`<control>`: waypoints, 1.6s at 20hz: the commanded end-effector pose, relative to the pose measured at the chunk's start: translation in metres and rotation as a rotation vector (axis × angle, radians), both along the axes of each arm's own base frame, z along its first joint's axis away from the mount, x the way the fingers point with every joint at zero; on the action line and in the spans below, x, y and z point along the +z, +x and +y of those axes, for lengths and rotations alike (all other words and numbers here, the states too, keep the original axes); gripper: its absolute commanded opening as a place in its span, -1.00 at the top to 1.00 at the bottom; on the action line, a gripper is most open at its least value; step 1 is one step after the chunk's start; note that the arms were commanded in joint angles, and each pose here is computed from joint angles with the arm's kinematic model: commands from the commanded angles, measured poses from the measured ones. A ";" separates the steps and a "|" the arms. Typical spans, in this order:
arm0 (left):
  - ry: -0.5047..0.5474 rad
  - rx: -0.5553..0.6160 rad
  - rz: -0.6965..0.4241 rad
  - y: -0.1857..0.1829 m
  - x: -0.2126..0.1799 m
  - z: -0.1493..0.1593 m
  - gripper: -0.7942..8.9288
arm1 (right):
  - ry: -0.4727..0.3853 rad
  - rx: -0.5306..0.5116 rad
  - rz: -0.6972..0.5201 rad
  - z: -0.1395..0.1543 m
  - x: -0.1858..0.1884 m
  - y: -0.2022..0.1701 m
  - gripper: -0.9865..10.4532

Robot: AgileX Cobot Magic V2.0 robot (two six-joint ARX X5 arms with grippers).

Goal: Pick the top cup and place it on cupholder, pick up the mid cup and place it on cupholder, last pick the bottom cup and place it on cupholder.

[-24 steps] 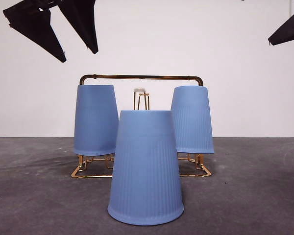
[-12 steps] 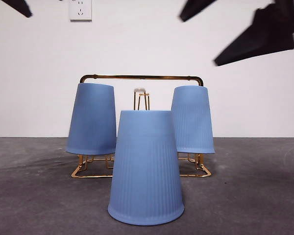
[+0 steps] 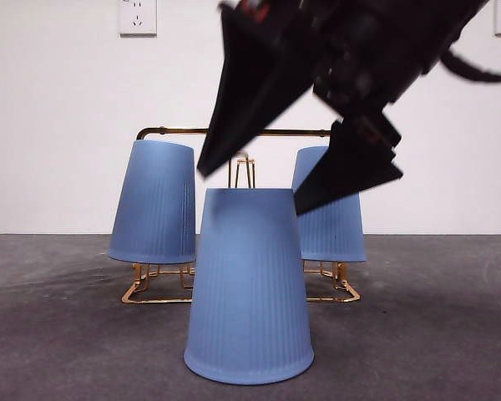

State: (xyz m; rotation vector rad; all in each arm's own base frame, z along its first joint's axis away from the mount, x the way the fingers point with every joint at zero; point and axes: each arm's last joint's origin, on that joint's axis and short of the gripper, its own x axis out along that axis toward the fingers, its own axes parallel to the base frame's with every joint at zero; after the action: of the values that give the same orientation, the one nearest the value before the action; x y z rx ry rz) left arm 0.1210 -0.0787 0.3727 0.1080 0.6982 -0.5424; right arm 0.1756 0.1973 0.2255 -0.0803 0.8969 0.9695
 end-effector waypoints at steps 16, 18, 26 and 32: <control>-0.008 -0.005 -0.006 0.000 0.002 -0.001 0.06 | 0.007 -0.021 -0.233 0.022 0.079 0.015 0.37; -0.009 -0.005 -0.006 0.000 0.002 -0.001 0.06 | 0.022 -0.044 -0.297 0.022 0.102 0.018 0.37; -0.010 -0.005 -0.009 0.001 0.002 -0.002 0.06 | 0.033 -0.151 -0.360 0.010 0.115 0.059 0.37; -0.012 -0.005 -0.012 0.001 0.003 -0.002 0.06 | -0.039 -0.140 -0.274 0.023 0.074 0.089 0.33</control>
State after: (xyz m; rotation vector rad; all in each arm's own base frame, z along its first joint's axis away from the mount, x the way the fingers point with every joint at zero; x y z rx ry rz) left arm 0.1213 -0.0789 0.3729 0.1014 0.6973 -0.5409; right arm 0.2619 0.2165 0.2958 -0.1706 0.6875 0.7753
